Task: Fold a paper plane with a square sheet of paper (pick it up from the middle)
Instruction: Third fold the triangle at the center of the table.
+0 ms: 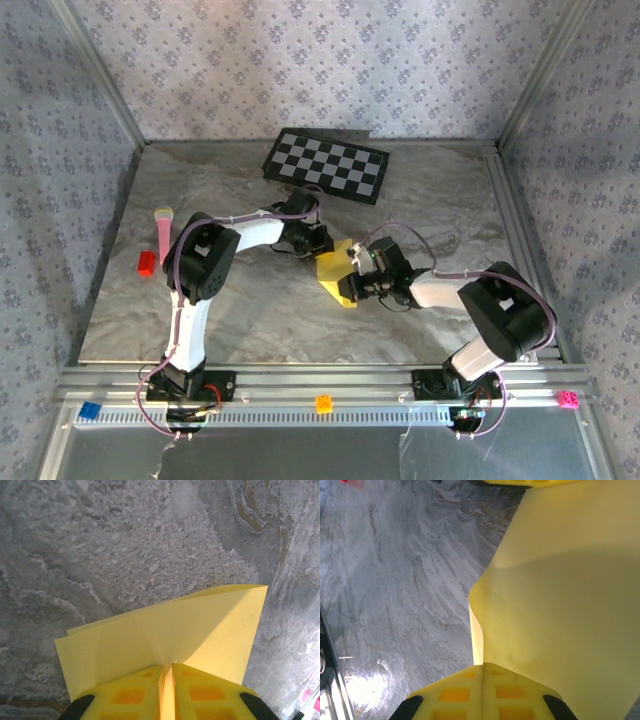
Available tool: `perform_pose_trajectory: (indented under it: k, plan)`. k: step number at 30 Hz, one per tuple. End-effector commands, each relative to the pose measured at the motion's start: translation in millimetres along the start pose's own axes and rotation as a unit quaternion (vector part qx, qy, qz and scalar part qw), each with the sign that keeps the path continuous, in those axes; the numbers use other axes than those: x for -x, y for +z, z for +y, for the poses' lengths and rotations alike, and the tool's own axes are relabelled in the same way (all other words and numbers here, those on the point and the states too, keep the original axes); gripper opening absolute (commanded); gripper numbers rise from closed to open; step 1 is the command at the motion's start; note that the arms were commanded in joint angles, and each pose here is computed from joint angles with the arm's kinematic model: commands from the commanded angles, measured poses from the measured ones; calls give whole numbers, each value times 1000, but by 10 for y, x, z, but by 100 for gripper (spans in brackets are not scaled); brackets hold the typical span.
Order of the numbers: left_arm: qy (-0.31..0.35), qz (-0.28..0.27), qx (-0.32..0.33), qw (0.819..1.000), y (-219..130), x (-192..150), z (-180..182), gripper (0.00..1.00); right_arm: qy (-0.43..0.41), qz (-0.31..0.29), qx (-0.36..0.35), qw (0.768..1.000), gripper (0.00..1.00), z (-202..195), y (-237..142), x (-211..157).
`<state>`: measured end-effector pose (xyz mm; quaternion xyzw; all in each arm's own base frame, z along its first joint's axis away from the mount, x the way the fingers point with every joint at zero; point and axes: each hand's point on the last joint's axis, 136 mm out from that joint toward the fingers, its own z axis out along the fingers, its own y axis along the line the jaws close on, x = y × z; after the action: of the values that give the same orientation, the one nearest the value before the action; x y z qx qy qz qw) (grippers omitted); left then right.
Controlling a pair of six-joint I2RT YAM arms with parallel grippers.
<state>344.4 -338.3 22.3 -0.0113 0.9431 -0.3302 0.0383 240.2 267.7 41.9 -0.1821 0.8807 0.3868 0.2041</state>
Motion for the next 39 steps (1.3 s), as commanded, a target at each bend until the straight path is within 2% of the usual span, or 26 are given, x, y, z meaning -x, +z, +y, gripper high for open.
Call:
perform_pose_trajectory:
  k: [1,20,39]
  plan:
    - [-12,26,45,999,131,-158,252,16,27,17,2,999,0,-56,2,-3]
    - [-14,21,45,999,92,-174,250,16,55,-14,-75,996,0,-375,-168,161]
    - [-15,21,42,999,94,-166,230,16,47,14,-76,996,0,-415,-102,188]
